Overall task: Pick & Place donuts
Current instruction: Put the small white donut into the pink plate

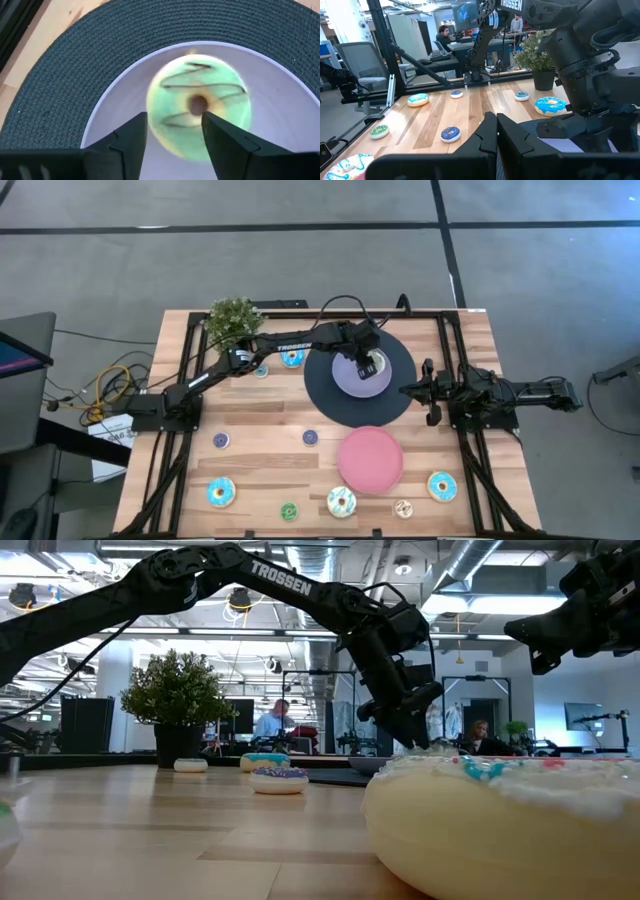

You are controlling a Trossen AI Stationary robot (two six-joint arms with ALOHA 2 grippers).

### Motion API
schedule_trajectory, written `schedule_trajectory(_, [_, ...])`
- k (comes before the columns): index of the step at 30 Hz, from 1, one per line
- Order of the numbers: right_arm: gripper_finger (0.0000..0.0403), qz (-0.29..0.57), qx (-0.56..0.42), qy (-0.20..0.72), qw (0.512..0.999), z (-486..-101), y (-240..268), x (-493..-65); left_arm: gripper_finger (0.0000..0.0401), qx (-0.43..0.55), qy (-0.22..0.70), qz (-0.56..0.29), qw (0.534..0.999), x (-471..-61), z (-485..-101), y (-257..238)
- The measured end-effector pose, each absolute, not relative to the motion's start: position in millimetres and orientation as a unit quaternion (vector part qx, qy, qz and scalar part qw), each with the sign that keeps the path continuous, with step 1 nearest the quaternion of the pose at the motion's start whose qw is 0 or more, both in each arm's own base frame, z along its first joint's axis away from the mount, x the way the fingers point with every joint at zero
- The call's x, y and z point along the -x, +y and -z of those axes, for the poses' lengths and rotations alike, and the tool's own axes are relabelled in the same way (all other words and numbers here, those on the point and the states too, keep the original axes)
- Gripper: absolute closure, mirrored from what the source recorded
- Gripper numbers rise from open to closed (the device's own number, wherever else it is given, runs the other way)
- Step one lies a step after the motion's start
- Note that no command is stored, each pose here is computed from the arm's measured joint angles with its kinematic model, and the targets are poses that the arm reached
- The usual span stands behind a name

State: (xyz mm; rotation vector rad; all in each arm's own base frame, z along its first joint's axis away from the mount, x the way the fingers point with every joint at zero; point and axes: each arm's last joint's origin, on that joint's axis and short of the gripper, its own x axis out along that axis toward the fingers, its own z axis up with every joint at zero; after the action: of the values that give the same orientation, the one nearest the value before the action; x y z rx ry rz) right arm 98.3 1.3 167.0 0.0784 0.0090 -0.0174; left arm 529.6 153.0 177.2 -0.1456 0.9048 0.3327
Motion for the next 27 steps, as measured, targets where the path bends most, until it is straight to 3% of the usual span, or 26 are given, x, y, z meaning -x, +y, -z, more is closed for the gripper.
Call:
schedule_trajectory(12, [0.0403, 0.009, -0.039, 0.005, 0.999, -167, 1, -98, 0.0156, 0.069, 0.433, -0.162, 0.884, -528, -182, 153])
schedule_trajectory(27, [0.0403, 0.009, -0.039, 0.004, 0.999, -167, 1, -98, 0.0154, 0.036, 0.458, -0.182, 0.869, -486, -267, 147])
